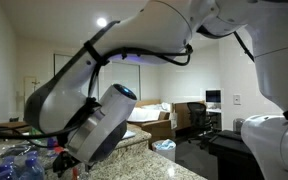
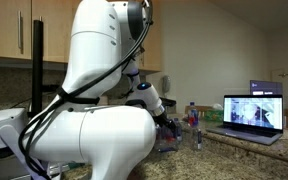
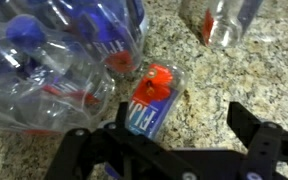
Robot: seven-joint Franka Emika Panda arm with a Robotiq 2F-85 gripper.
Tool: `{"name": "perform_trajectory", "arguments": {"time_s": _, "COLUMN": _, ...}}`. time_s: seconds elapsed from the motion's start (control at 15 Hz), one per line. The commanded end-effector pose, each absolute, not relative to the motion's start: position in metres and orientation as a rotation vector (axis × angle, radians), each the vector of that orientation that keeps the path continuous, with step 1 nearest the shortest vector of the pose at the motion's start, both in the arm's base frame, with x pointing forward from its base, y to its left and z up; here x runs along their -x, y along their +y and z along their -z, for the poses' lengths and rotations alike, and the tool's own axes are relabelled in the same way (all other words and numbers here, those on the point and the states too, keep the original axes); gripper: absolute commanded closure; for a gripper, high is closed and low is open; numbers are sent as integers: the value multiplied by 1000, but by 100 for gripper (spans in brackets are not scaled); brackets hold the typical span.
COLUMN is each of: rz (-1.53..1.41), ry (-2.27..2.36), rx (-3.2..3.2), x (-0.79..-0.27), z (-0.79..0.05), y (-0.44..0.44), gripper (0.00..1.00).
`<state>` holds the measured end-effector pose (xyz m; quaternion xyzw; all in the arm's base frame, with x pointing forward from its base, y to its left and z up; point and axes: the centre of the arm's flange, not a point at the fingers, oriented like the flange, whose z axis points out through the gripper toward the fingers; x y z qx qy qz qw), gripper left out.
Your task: Put the water bottles upright
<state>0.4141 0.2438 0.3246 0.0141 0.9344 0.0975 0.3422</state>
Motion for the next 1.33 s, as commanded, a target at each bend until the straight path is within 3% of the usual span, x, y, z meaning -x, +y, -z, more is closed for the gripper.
{"name": "perform_trajectory", "arguments": {"time_s": 0.0, "rz": -138, "ry": 2453, "rx": -259, "x": -380, "z": -351, "y": 285, "gripper": 0}}
{"name": "perform_trajectory", "arguments": {"time_s": 0.27, "rz": -89, "ry": 2550, "rx": -449, "x": -403, "z": -302, "y": 304, "gripper": 0}}
{"name": "perform_trajectory", "arguments": {"time_s": 0.4, "rz": -38, "ry": 2577, "rx": -472, "x": -386, "z": -280, "y": 323, "gripper": 0}}
{"name": "perform_trajectory", "arguments": {"time_s": 0.47, "rz": -136, "ry": 2552, "rx": -444, "x": -372, "z": -229, "y": 265, "gripper": 0}}
{"name": "perform_trajectory", "arguments": {"time_s": 0.53, "rz": -109, "ry": 2563, "rx": -429, "x": -365, "z": -216, "y": 270, "gripper": 0}}
{"name": "perform_trajectory", "arguments": {"time_s": 1.27, "rz": -110, "ry": 2594, "rx": -387, "x": -355, "z": -234, "y": 311, "gripper": 0}}
